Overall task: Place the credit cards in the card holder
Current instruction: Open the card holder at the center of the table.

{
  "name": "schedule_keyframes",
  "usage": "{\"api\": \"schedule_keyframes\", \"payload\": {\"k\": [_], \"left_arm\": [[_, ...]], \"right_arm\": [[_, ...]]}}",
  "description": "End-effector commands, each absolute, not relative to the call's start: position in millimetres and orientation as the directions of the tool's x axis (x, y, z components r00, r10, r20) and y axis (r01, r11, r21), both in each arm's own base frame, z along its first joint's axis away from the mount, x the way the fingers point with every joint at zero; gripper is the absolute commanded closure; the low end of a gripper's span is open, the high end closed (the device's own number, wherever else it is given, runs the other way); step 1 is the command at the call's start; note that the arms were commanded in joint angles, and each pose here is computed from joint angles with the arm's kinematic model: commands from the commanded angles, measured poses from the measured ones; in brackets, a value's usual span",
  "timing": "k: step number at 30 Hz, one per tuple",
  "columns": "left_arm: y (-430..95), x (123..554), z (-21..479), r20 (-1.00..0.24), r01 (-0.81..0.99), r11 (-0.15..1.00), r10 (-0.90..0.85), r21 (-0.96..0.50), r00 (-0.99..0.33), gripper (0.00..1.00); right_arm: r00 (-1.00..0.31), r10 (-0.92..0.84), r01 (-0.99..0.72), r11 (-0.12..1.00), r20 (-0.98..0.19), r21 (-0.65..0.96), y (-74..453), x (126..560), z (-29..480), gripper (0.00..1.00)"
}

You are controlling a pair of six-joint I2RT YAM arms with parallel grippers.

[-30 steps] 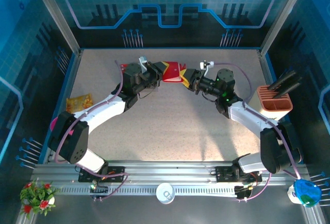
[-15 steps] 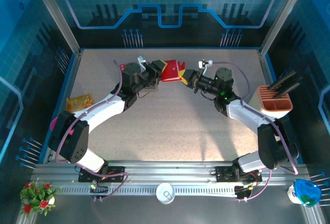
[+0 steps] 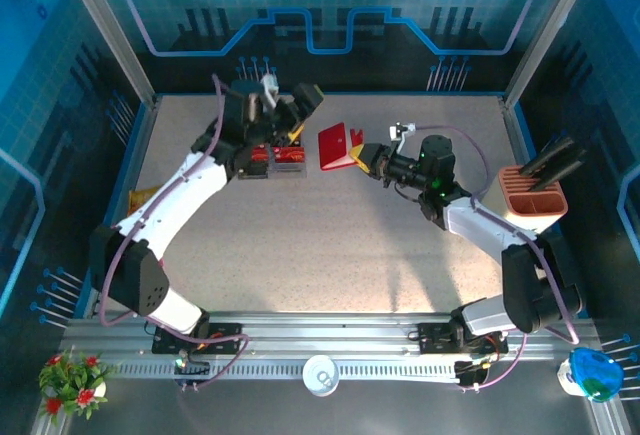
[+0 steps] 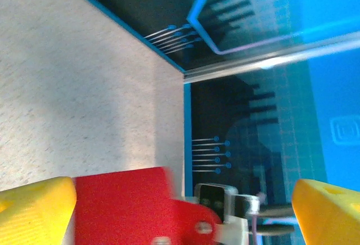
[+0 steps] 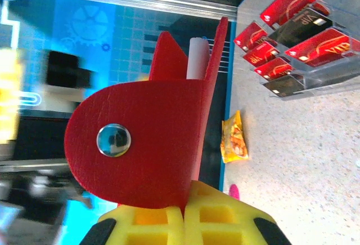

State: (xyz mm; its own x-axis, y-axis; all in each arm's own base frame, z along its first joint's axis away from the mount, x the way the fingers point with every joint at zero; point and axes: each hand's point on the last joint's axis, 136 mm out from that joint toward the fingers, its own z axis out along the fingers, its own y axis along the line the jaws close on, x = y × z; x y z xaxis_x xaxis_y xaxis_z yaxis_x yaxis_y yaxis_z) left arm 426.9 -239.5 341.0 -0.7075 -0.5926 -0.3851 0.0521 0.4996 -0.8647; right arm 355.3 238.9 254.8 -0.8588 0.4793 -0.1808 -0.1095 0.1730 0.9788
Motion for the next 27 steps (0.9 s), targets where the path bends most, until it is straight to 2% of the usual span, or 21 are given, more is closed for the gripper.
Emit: {"api": "schedule_keyframes", "payload": {"k": [1, 6, 11, 19, 27], "left_arm": [[-250, 399, 312, -0.510, 0.126, 0.767, -0.286, -0.629, -0.811, 0.01], [-271, 396, 298, -0.524, 0.177, 0.873, -0.100, -0.454, -0.846, 0.01], [-281, 388, 280, -0.538, 0.208, 0.918, -0.007, -0.337, -0.843, 0.01], [-287, 384, 257, -0.547, 0.215, 0.934, 0.026, -0.285, -0.837, 0.01], [-265, 377, 244, -0.582, 0.158, 0.961, -0.002, -0.225, -0.813, 0.01]], "right_arm": [[-0.853, 0.444, -0.184, 0.237, -0.274, 0.954, 237, 348, 266, 1.00], [-0.856, 0.431, -0.178, 0.272, -0.285, 0.946, 237, 345, 262, 1.00], [-0.863, 0.413, -0.180, 0.289, -0.292, 0.940, 238, 341, 259, 1.00], [-0.858, 0.421, -0.176, 0.295, -0.294, 0.939, 236, 340, 260, 1.00], [-0.868, 0.417, -0.143, 0.312, -0.270, 0.939, 234, 341, 248, 1.00]]}}
